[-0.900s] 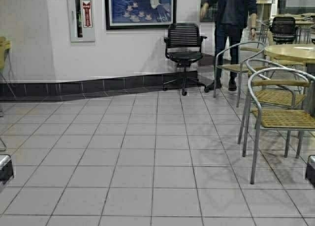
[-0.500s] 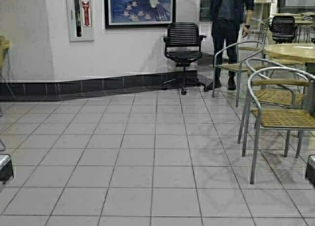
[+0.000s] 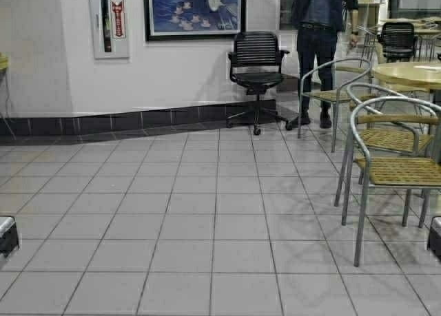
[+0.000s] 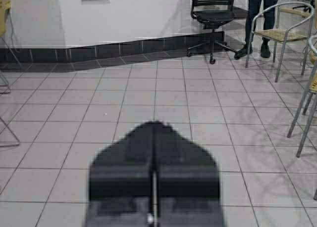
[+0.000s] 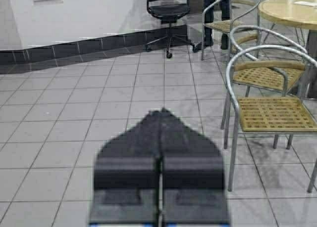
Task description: Push the chairs under the table
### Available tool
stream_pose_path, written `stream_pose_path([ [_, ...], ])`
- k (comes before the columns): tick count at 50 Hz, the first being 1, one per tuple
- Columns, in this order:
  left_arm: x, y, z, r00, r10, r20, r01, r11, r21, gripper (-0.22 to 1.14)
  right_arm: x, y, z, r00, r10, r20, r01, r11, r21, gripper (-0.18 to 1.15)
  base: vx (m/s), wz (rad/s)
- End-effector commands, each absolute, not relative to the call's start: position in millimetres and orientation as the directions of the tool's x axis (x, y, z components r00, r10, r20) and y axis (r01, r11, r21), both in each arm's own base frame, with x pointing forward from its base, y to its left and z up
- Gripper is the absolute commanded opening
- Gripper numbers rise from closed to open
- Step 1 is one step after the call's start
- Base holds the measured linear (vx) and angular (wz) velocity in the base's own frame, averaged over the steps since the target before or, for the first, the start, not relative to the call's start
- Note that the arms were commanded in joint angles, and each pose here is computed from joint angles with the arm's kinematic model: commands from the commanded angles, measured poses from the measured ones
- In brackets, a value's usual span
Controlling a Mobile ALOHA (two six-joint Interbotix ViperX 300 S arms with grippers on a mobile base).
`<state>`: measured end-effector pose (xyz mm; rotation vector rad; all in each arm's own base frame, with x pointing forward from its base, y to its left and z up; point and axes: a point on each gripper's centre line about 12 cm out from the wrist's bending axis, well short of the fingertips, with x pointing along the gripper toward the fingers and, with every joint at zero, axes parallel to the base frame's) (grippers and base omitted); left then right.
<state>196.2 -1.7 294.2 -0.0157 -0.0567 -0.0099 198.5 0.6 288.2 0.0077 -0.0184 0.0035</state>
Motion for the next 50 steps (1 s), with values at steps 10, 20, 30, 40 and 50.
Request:
stream_pose_path([
  [10,196.2,-2.4,301.5,0.997,-0.014,0.081,0.014,1.0,0.001,0.02,202.0,0.7,294.6,1.0,0.004,0.029,-0.004,1.0,0.006,0.05,0.22,-0.07],
  [20,195.6,-2.5,301.5,0.996,-0.015,0.092,0.015,1.0,-0.002,0.02,201.7,0.3,295.3,0.999,0.002,0.034,-0.002,1.0,0.009,0.05,0.24,0.02],
  [30,192.9,-2.4,301.0,0.995,-0.015,0.098,0.015,1.0,0.001,0.02,202.1,0.4,296.3,0.999,0.002,0.035,-0.002,1.0,0.011,0.05,0.3,0.13],
  [40,194.1,-2.5,298.6,0.996,-0.015,0.09,0.015,1.0,-0.005,0.02,202.1,0.4,296.1,0.999,0.002,0.034,-0.002,1.0,0.011,0.05,0.33,0.21],
  [50,194.8,-2.5,296.6,0.996,-0.015,0.089,0.016,1.0,-0.005,0.02,203.7,0.4,296.6,0.999,0.002,0.032,-0.002,1.0,0.011,0.05,0.31,0.2],
])
